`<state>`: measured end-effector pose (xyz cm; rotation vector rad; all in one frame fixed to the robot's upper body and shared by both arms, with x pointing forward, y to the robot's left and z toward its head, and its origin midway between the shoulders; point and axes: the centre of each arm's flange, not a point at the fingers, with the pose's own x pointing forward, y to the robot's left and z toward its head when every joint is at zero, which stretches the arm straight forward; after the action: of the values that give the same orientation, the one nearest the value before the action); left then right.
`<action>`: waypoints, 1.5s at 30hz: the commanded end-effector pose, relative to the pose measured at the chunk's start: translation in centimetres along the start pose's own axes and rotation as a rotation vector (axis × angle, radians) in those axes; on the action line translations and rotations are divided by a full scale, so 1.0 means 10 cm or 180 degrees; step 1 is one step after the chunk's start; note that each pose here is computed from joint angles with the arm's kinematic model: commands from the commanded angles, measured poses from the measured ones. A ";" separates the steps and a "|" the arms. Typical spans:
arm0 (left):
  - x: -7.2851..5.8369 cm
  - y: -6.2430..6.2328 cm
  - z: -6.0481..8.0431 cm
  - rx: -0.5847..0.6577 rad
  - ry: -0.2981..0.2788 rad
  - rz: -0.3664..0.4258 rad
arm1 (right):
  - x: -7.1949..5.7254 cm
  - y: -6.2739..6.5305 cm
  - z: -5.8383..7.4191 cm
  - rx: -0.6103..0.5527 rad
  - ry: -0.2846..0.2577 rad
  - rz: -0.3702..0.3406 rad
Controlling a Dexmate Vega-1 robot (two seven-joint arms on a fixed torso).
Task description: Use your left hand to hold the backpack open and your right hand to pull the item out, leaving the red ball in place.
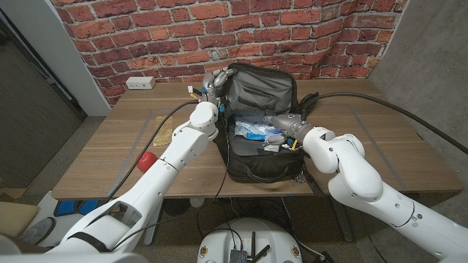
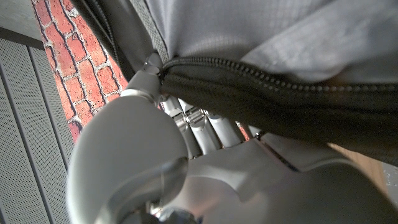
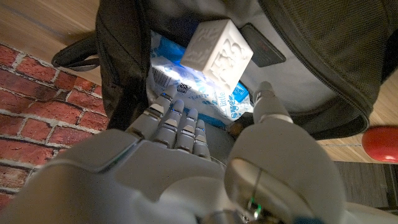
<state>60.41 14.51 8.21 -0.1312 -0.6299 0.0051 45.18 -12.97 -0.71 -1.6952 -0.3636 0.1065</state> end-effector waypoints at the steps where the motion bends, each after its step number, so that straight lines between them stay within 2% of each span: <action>1: -0.01 0.01 -0.03 -0.0018 0.0004 0.0028 | 0.07 -0.04 -0.01 -0.0009 0.0091 0.0278; 9: -0.01 0.02 -0.04 -0.0035 0.0006 0.0042 | 0.11 -0.06 0.00 -0.0063 0.0098 0.0384; 28: -0.01 0.03 -0.03 -0.0027 0.0003 0.0066 | 0.16 -0.08 0.00 -0.0098 0.0126 0.0464; 45: -0.02 0.01 -0.03 -0.0037 -0.0014 0.0053 | 0.15 -0.06 -0.02 -0.0112 0.0142 0.0419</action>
<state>60.50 14.74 7.83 -0.1466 -0.6285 0.0213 46.50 -12.53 0.28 -1.7521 -0.2231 0.1640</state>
